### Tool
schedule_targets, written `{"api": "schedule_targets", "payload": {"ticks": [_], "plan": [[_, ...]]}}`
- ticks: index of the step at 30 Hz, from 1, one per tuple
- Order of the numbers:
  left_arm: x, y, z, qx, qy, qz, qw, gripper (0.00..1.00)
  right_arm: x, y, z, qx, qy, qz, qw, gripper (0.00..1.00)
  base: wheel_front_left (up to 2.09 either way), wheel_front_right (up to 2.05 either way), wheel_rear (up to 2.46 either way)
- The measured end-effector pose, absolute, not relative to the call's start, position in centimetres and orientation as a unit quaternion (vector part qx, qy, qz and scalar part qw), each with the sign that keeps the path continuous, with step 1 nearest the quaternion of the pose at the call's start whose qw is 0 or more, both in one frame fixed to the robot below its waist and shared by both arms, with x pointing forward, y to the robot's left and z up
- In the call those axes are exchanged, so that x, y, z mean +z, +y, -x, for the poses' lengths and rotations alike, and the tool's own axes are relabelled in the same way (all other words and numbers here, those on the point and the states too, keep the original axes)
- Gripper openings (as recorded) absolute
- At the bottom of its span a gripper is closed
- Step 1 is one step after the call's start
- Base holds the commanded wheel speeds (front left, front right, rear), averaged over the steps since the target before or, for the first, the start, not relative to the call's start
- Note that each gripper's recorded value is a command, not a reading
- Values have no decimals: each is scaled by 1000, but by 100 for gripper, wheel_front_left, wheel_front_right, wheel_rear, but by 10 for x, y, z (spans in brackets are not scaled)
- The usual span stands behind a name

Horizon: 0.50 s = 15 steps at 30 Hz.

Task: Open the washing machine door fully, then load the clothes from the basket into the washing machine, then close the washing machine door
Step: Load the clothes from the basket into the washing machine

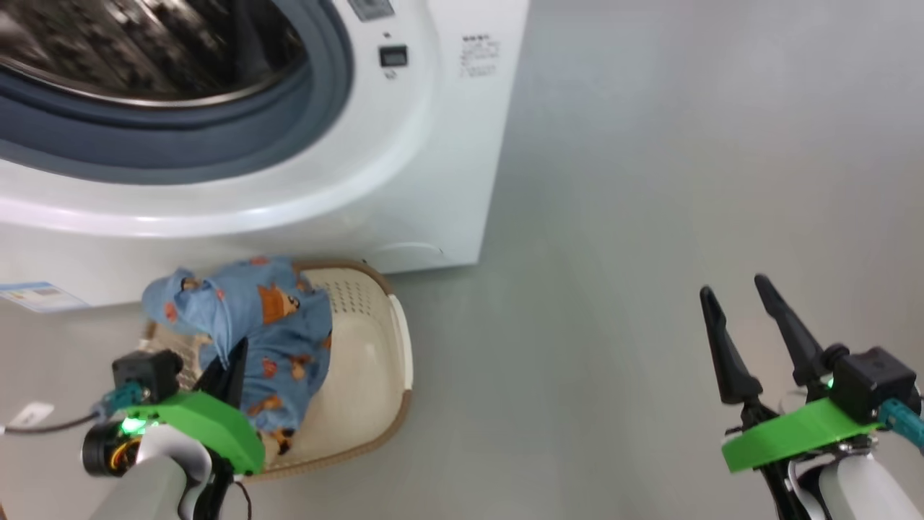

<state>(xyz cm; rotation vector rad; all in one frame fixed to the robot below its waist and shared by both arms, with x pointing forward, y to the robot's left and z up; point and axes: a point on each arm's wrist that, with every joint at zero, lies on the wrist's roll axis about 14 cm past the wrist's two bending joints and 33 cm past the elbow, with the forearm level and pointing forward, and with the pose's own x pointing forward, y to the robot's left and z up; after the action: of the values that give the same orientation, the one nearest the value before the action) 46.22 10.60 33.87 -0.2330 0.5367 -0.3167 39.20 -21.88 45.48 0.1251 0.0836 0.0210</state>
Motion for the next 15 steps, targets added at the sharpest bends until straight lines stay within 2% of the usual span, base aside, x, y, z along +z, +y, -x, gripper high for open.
{"api": "schedule_targets", "payload": {"ticks": [15], "plan": [[421,165,-433,-82,120,95,985,0,480,-203,-374,36,8,-69,997,100,0,0,0]]}}
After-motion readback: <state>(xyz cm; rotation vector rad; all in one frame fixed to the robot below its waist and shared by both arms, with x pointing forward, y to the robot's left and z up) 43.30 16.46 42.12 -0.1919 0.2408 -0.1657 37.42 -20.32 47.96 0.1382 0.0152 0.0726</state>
